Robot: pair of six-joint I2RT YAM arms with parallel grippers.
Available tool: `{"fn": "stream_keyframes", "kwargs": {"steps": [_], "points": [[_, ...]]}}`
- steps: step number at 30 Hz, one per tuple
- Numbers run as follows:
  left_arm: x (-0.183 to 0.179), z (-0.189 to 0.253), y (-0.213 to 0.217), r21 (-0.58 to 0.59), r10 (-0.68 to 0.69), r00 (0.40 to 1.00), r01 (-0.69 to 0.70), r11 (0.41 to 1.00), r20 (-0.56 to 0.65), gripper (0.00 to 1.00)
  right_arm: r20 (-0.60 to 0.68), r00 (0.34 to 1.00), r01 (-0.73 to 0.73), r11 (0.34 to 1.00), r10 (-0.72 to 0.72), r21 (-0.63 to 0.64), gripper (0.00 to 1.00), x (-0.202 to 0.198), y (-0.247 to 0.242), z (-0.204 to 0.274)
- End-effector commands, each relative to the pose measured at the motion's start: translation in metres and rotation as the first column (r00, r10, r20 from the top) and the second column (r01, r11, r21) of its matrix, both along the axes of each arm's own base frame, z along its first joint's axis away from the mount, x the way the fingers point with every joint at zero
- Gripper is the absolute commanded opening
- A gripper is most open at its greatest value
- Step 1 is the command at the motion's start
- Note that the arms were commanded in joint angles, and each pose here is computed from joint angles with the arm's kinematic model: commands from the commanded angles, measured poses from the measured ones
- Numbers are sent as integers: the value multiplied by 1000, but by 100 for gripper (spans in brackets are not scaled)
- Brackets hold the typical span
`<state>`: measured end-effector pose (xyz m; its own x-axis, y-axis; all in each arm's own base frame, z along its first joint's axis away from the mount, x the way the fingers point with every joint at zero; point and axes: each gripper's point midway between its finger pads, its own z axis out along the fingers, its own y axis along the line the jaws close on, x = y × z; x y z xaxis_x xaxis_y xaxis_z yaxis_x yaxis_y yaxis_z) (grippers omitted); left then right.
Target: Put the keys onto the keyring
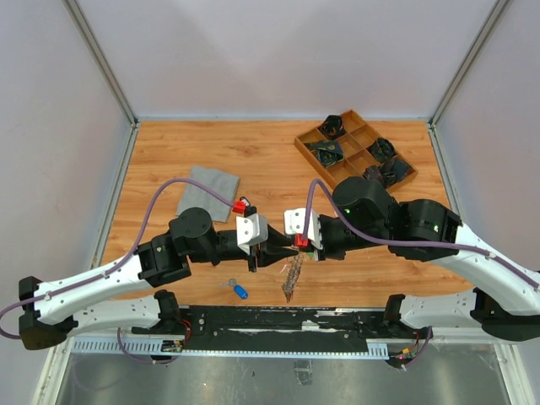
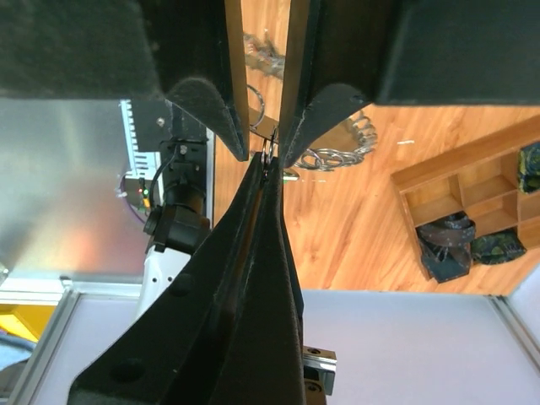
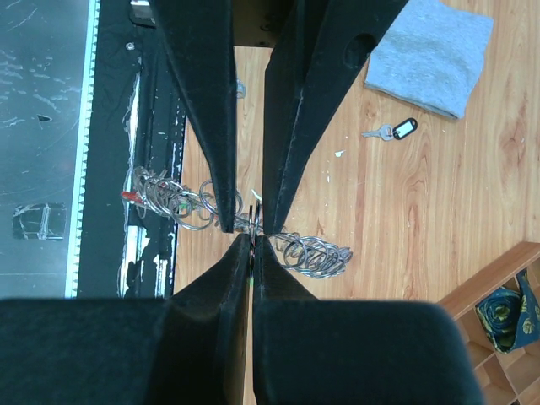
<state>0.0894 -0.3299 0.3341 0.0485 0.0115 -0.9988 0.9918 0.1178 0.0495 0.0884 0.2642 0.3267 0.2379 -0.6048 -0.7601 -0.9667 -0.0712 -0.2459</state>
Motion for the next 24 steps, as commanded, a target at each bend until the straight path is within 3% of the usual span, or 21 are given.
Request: {"fn": "stream_keyframes", "kwargs": {"steps": [1, 6, 11, 15, 17, 21, 24], "points": [[-1, 20, 2, -39, -4, 999, 6, 999, 37, 21, 25, 999, -44, 995, 42, 85, 0, -7, 9, 24], [-1, 20, 3, -39, -3, 999, 5, 999, 38, 1, 24, 999, -44, 996, 42, 83, 0, -8, 9, 23], [1, 18, 4, -30, 8, 999, -7, 1000, 35, 0, 36, 999, -45, 991, 41, 127, 2, -8, 9, 33], [6, 24, 11, -68, 58, 998, -56, 996, 39, 0, 60, 998, -34, 979, 22, 203, 31, -7, 9, 43], [7, 30, 16, -101, 74, 997, -70, 992, 35, 1, 78, 997, 2, 960, -24, 279, 36, -2, 9, 53], [6, 39, 29, -166, 104, 994, -100, 981, 17, 0, 74, 987, 98, 908, -140, 407, 36, 11, 6, 73], [7, 42, 39, -206, 134, 991, -134, 969, -13, 1, -13, 971, 221, 868, -241, 444, 33, 27, 5, 79]]}}
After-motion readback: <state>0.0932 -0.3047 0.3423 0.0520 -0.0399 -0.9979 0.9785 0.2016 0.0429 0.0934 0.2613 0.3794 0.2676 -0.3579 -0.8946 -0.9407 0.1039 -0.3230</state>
